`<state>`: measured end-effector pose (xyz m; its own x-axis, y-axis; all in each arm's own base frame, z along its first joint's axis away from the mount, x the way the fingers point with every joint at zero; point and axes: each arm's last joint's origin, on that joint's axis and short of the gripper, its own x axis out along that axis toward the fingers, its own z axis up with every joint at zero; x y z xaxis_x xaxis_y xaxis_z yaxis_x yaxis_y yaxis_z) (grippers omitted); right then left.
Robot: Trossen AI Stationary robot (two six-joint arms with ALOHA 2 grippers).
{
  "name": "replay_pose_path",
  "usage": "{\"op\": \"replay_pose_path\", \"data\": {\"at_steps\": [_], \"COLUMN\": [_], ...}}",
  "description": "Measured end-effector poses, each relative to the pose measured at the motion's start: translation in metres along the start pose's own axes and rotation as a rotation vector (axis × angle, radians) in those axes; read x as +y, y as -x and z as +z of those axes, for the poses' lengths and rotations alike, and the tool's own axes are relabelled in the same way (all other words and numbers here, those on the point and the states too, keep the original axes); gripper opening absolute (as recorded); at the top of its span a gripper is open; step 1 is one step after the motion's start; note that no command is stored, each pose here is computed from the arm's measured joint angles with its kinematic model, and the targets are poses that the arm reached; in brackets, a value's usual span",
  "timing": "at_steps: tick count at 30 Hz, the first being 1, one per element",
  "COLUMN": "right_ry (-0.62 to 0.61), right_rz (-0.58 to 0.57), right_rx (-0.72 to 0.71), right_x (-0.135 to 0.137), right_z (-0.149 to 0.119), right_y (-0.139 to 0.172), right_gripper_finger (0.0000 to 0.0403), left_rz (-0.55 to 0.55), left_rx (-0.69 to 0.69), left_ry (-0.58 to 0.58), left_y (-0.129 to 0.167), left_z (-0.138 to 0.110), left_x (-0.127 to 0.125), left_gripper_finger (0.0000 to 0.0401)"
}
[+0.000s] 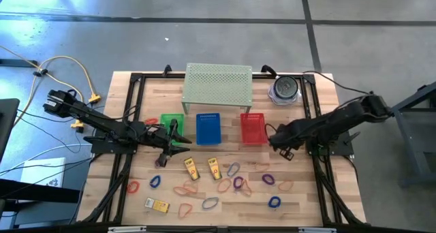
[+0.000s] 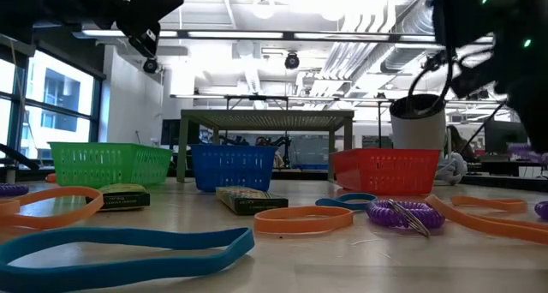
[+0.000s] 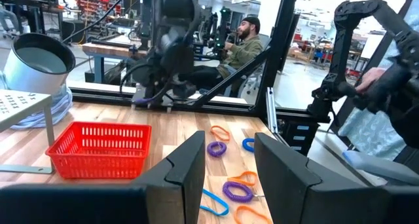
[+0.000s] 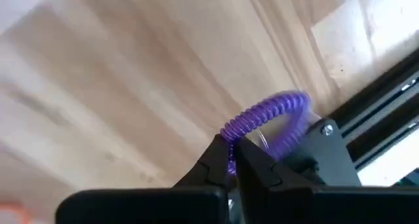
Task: Pick & Place Office Desk Supplies
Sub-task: Put the purple spring keychain into the red bin
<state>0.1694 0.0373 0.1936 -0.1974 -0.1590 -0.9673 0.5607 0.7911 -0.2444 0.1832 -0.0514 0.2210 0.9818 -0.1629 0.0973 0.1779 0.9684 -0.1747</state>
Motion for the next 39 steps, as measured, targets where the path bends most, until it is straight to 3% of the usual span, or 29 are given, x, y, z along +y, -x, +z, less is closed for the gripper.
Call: {"op": "replay_pose_path", "data": {"at_steps": [6,12,16,20,24,30,34,39], "right_ry": [0.077,0.268,0.259,0.227,0.175,0.191,0.178,0.064], "right_rz": [0.101,0.21,0.227,0.22,0.224,0.238,0.199,0.196], "right_rx": [-0.267,-0.6,-0.702,-0.696,-0.595,-0.481,-0.413,-0.379], "right_x": [0.021,0.045,0.04,0.032,0.027,0.033,0.034,0.03], "right_z": [0.005,0.019,0.04,0.064,0.09,0.122,0.137,0.146], "right_y": [0.045,0.082,0.087,0.081,0.063,0.031,0.008,-0.002], "right_gripper_finger": [0.0003,0.0003,0.0003,0.0003,0.0003,0.0003,0.0004,0.0013], "left_rz": [0.0,0.001,0.001,0.001,0.002,0.005,0.006,0.006], "left_rx": [0.0,0.007,0.008,0.009,0.014,0.033,0.034,0.034], "left_ry": [0.0,-0.001,-0.001,-0.001,-0.002,-0.004,-0.004,-0.004], "left_y": [0.0,0.0,0.0,0.0,0.0,0.0,0.0,0.0], "left_z": [0.0,-0.001,-0.001,-0.001,-0.001,-0.003,-0.003,-0.003], "left_x": [0.0,0.0,0.0,0.0,0.0,0.001,0.001,0.001], "left_gripper_finger": [0.0127,0.0127,0.0127,0.0127,0.0127,0.0127,0.0127,0.0127]}}
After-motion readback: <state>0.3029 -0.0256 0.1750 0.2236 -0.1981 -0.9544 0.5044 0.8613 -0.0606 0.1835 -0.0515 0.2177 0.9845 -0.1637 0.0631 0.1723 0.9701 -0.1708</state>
